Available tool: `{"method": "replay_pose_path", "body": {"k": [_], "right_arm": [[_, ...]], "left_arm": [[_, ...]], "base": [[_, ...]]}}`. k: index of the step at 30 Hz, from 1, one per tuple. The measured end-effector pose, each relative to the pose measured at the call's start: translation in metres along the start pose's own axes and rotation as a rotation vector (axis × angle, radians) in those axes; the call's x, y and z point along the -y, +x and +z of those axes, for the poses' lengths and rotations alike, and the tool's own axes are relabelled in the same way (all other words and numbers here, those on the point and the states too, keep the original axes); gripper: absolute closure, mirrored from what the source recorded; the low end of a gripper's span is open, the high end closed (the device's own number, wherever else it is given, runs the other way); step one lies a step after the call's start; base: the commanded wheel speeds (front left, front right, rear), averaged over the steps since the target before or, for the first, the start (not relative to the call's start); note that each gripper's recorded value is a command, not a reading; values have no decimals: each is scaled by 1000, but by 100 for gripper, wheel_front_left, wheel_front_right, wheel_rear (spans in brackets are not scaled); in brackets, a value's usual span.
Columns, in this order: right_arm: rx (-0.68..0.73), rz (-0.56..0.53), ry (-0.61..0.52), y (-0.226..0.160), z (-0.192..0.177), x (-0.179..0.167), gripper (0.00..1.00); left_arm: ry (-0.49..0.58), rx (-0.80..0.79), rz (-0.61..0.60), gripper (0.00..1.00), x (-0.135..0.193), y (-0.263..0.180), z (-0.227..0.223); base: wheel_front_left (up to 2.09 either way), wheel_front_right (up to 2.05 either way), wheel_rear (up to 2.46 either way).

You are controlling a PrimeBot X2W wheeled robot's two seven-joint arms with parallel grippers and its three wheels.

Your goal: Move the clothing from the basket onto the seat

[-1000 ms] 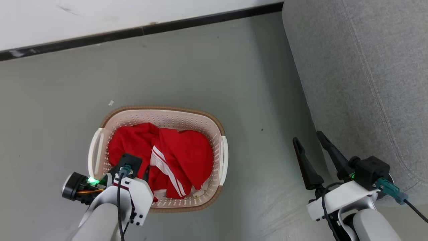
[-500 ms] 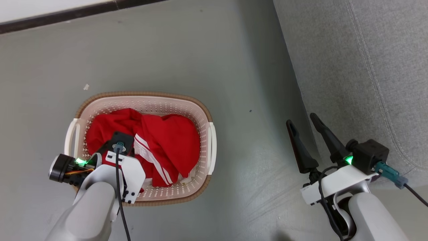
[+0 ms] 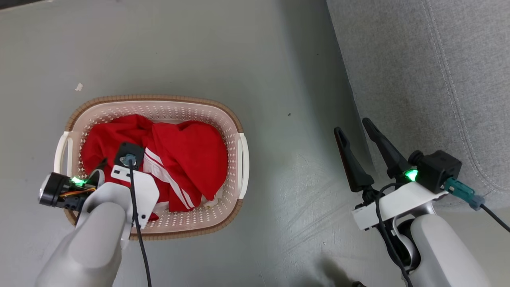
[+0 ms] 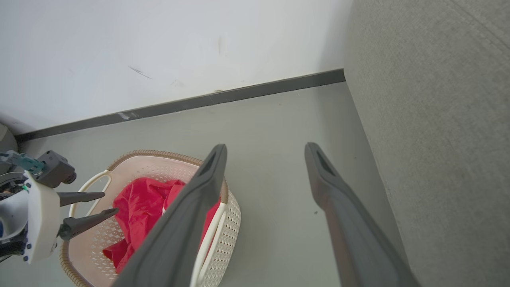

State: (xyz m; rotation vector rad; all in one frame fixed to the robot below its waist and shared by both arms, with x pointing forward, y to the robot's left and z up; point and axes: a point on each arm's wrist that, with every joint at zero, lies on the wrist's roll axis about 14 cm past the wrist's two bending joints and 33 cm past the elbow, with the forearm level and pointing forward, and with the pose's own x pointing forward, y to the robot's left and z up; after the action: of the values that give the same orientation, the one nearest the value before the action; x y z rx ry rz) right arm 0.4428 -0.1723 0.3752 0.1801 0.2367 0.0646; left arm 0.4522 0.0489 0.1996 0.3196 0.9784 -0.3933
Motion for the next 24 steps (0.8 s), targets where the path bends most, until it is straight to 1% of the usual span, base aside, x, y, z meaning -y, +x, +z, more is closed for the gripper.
{"method": "replay_pose_path", "body": {"k": [4, 15, 19, 24], "right_arm": [[-6, 1, 3, 4, -3, 1, 0], [-32, -1, 1, 13, -15, 4, 0], [-31, 1, 3, 18, -17, 5, 0], [-39, 4, 8, 21, -21, 5, 0]], "left_arm": [[16, -22, 21, 0, -5, 8, -3], [71, -80, 36, 0, -5, 27, -15], [81, -102, 40, 0, -5, 33, -19], [84, -129, 62, 0, -14, 41, -25]], "base": [[0, 0, 0], [0, 0, 0], [0, 0, 0], [0, 0, 0]]}}
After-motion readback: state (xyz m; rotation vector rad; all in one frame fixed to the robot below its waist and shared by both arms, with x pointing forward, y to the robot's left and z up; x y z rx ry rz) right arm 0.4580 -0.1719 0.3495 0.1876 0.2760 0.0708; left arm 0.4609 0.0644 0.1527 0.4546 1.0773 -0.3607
